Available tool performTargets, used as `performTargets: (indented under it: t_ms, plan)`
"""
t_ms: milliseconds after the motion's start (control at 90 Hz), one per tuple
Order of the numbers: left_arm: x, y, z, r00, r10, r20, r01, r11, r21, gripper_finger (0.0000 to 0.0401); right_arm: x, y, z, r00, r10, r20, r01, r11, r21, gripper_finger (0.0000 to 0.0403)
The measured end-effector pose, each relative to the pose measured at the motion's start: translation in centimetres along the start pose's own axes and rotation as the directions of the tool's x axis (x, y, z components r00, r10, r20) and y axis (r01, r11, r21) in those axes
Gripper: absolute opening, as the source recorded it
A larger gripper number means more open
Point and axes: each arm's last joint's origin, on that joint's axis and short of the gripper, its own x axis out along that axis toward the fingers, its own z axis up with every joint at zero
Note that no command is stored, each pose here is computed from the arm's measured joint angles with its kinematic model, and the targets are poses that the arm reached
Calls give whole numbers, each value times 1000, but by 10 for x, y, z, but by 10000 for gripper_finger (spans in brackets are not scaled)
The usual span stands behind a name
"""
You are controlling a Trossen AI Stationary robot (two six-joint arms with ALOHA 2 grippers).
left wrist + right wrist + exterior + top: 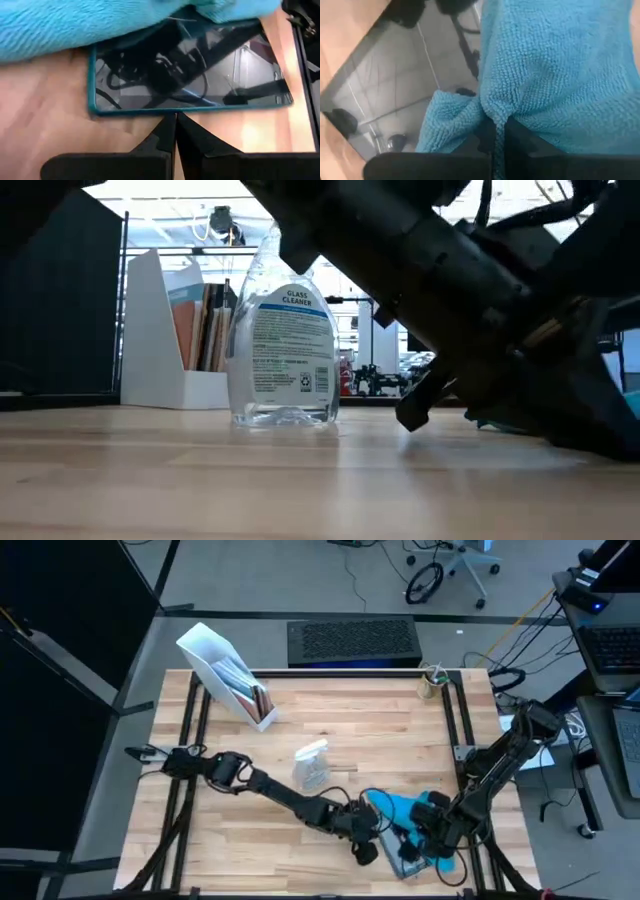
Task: Apply microfiber cloth
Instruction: Wipe the front of the tablet with the blue microfiber cloth
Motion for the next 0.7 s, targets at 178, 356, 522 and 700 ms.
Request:
performTargets:
  t_ms: [178, 356, 522, 700]
  plan:
    - [2, 13, 9, 999, 48, 16, -48, 999, -17, 0, -12, 5, 4, 999, 36, -4, -36, 998, -53, 0]
    - [-17, 10, 18, 994, 106, -2, -106, 994, 5, 0, -46, 18, 14, 998, 54, 14, -50, 983, -177, 0]
    - [-41, -31, 25, 995, -52, 88, 49, 998, 36, 0, -56, 20, 20, 993, 41, 111, -3, 946, -324, 0]
    - [-37, -62, 10, 953, -235, 191, 227, 972, 64, 0, -48, 22, 40, 939, -14, 344, 144, 924, -354, 0]
